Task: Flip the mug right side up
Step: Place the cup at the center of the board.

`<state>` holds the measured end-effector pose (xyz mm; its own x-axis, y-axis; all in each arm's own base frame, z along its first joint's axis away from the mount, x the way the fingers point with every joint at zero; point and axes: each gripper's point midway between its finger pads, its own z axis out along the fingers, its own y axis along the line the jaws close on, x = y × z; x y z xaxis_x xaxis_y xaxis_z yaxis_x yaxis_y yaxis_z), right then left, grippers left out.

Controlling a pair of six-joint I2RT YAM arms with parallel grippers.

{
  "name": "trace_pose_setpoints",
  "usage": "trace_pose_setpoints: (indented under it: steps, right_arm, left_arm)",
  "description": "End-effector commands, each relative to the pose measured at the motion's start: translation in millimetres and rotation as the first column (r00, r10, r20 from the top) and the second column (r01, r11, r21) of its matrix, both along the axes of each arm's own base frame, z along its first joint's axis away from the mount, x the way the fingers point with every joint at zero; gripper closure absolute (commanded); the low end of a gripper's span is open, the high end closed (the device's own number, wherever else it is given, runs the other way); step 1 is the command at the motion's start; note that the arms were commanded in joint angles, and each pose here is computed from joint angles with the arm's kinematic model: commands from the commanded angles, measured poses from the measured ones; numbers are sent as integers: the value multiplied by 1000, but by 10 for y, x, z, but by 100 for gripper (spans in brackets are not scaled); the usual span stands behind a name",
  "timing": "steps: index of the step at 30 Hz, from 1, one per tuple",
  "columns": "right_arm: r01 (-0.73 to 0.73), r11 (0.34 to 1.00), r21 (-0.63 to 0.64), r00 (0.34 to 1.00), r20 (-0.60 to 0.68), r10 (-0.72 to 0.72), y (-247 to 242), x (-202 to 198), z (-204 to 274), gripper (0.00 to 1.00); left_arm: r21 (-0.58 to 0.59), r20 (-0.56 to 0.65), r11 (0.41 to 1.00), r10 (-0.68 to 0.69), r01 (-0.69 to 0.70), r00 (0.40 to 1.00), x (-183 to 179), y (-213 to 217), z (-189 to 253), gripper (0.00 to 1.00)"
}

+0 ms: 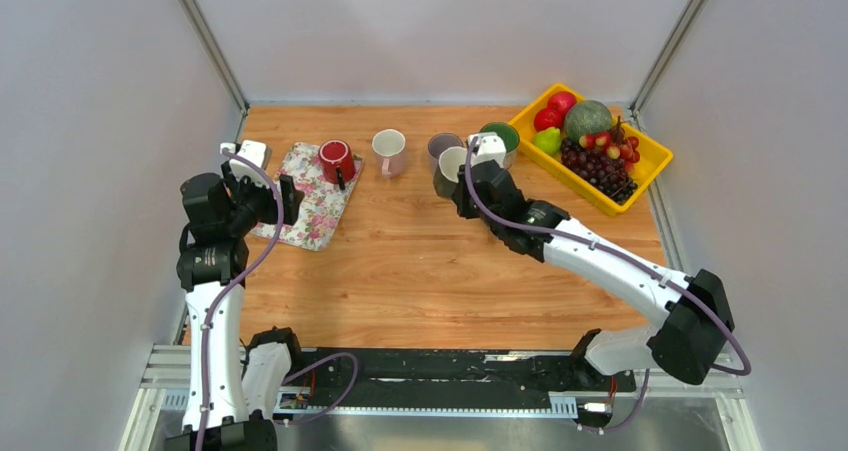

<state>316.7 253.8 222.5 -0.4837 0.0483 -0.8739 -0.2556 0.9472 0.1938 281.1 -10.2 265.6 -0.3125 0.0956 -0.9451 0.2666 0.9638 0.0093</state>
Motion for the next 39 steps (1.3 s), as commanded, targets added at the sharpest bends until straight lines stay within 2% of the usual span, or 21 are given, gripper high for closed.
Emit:
trace_pose_setpoints:
  steps: [1, 4, 12, 19, 34, 39]
  right_arm:
    - [69, 996, 56, 995, 67, -73, 176, 38, 252, 100]
    - [104, 995, 3, 993, 53, -104, 193, 36, 68, 100]
    - [189, 982, 12, 982, -3, -189, 163, 36, -238, 100]
    - [203, 979, -28, 978, -44, -204, 227, 36, -536, 100]
    - [250, 964, -87, 965, -53, -256, 306, 176, -795, 100]
    - [270, 960, -67, 960, -54, -274, 340, 211, -787, 100]
  left_arm:
    - [4, 18, 1000, 31, -31, 999, 36, 65, 32, 15]
    - [5, 18, 999, 35, -35, 999, 49, 75, 5, 15]
    - [6, 33, 999, 41, -41, 999, 53, 84, 40, 16]
    - [-2, 34, 999, 39, -39, 999, 68, 77, 51, 16]
    - [0, 58, 1000, 30, -30, 998, 37, 55, 85, 18]
    - [0, 65, 1000, 26, -26, 998, 24, 43, 77, 18]
